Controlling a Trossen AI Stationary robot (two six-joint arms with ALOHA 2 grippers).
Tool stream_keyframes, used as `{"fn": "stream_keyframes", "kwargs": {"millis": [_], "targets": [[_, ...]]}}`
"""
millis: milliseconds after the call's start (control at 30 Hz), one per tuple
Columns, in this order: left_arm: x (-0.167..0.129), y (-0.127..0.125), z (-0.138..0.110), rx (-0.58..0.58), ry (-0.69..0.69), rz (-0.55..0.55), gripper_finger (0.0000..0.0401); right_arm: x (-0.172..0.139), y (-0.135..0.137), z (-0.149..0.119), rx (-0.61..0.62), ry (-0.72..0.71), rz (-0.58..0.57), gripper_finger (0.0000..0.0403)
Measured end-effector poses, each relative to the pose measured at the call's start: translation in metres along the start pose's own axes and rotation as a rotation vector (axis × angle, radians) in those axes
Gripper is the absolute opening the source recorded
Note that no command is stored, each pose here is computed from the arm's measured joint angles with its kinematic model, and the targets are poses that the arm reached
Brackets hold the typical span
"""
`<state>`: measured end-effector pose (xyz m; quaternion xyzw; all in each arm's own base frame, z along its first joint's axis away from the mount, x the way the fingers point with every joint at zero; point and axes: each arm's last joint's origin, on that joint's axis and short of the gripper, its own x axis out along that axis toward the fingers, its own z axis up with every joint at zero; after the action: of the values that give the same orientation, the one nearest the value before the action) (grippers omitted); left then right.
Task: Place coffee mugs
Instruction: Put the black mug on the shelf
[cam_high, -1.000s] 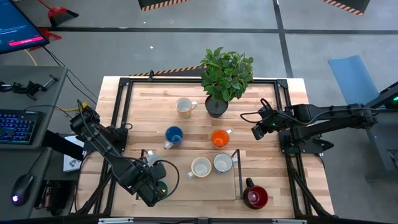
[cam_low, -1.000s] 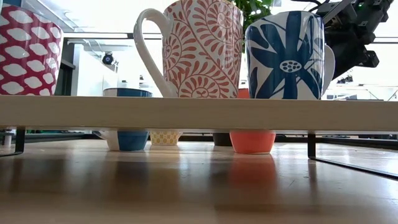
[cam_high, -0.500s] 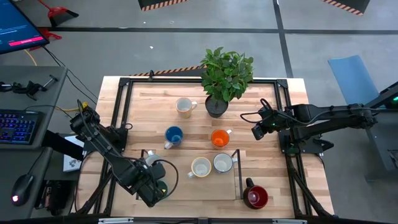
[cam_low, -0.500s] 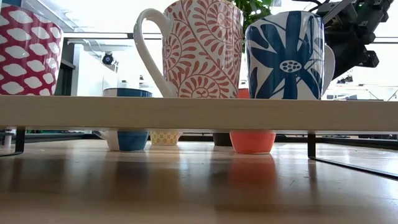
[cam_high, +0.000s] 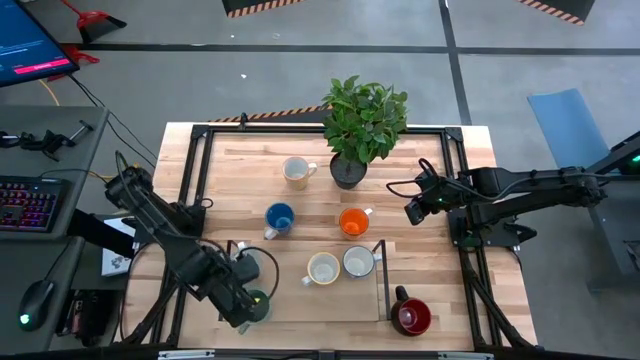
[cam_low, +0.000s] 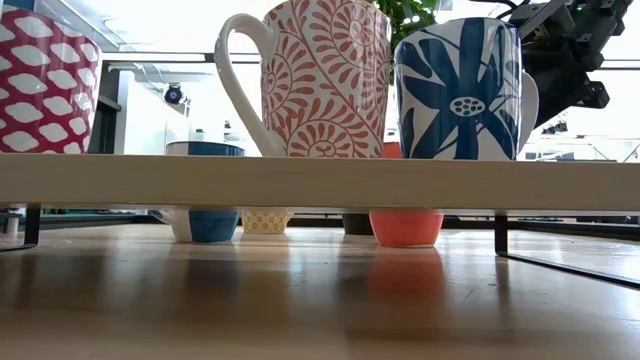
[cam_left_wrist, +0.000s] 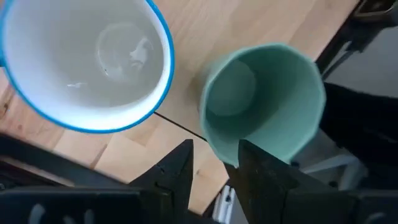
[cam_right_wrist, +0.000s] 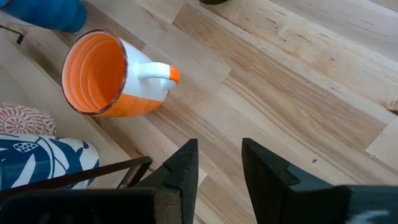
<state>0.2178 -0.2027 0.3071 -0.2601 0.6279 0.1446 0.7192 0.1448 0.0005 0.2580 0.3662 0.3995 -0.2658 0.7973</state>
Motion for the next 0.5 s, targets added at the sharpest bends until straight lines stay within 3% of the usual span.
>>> {"fn": "stream_keyframes", "kwargs": {"millis": [233,500], "targets": [[-0.011,0.004,0.014,-0.027,-0.143,-0.047,0.0113,0.0,0.0,0.0,0.012,-0.003,-0.001,0.0103],[-0.011,0.013,0.051,0.126,-0.351,0.039,0.0113,0.0,0.0,0.0,0.026,0.004,0.003,0.0103]]}}
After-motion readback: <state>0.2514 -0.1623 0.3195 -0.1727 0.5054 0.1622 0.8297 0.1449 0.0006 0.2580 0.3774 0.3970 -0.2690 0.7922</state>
